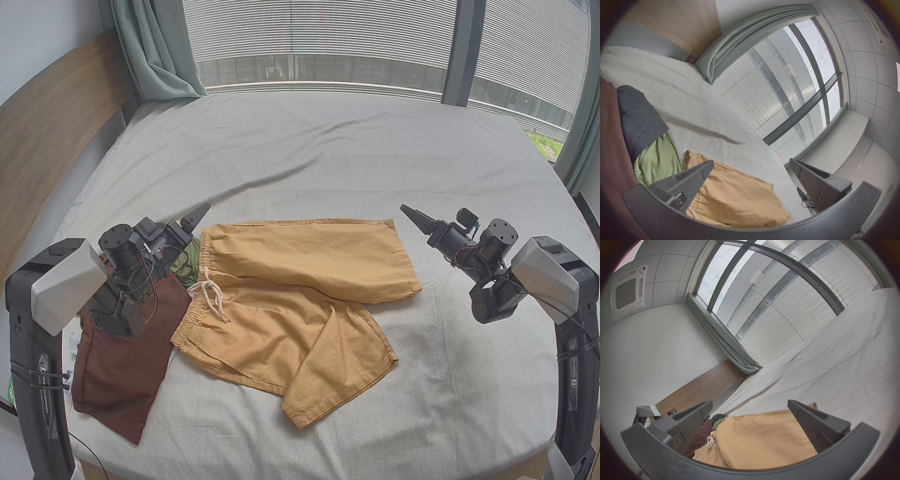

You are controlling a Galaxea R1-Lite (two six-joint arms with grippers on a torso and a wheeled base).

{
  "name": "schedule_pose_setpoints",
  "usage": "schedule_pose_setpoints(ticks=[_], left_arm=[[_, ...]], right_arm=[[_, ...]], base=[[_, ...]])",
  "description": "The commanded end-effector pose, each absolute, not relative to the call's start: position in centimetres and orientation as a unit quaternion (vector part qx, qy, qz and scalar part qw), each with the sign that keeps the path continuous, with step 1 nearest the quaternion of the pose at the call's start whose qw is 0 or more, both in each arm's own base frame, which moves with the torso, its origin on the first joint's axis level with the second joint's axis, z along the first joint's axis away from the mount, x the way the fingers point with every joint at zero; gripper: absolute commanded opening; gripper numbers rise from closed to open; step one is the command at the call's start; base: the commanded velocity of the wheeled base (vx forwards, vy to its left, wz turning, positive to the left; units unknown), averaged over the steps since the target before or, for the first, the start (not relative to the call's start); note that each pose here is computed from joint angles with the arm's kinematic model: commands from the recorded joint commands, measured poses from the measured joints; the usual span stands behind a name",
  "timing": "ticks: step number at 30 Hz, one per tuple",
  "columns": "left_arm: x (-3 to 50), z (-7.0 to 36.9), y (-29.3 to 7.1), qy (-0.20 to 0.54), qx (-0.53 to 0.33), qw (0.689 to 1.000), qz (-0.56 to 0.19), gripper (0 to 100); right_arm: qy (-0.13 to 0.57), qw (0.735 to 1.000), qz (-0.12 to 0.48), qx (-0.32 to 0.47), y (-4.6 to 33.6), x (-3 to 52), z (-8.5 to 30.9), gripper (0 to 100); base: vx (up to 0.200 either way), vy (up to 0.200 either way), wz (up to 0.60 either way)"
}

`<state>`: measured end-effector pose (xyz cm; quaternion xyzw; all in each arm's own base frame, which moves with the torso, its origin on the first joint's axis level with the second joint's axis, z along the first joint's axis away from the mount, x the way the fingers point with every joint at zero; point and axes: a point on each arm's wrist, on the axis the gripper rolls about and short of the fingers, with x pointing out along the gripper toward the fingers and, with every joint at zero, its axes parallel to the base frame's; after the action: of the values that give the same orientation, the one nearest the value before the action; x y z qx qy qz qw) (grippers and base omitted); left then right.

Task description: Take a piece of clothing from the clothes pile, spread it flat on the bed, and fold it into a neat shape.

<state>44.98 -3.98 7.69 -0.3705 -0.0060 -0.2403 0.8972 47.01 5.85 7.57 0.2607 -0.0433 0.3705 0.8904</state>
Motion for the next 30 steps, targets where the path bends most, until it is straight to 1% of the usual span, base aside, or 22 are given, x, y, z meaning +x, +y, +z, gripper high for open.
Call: schedule_pose_setpoints(ticks=[1,6,12,14,17,19,21,26,30], left_arm=[[43.8,9.1,-4.0,0.004,-0.374,0.896,-0.237,100],[41.5,10.2,-3.4,0.012,-0.372,0.9,-0.228,100],[37.9,11.0,-3.2,0.026,-0.35,0.908,-0.23,100],[36.1,11.0,-3.1,0.03,-0.331,0.911,-0.243,100],[33.6,11.3,-3.1,0.042,-0.315,0.908,-0.274,100],[32.8,11.5,-3.0,0.047,-0.311,0.907,-0.28,100],[30.8,12.0,-2.8,0.055,-0.304,0.906,-0.289,100],[27.6,11.4,-2.3,0.087,-0.28,0.905,-0.307,100],[26.0,10.8,-1.7,0.102,-0.244,0.905,-0.332,100]], right_arm=[[-0.034,0.89,0.372,0.262,6.0,45.0,8.5,100],[0.005,0.901,0.363,0.236,6.0,41.2,8.3,100],[0.057,0.9,0.364,0.232,6.6,36.8,8.1,100],[0.067,0.899,0.371,0.224,7.1,35.1,8.5,100],[0.072,0.895,0.384,0.216,7.9,33.4,9.2,100],[0.075,0.893,0.388,0.216,8.2,32.7,9.4,100],[0.092,0.888,0.395,0.215,8.6,30.9,9.4,100],[0.111,0.889,0.398,0.198,8.2,28.4,9.1,100],[0.132,0.888,0.394,0.197,7.8,26.9,8.6,100]], base=[[0.0,0.0,0.0],[0.0,0.0,0.0],[0.0,0.0,0.0],[0.0,0.0,0.0],[0.0,0.0,0.0],[0.0,0.0,0.0],[0.0,0.0,0.0],[0.0,0.0,0.0],[0.0,0.0,0.0]])
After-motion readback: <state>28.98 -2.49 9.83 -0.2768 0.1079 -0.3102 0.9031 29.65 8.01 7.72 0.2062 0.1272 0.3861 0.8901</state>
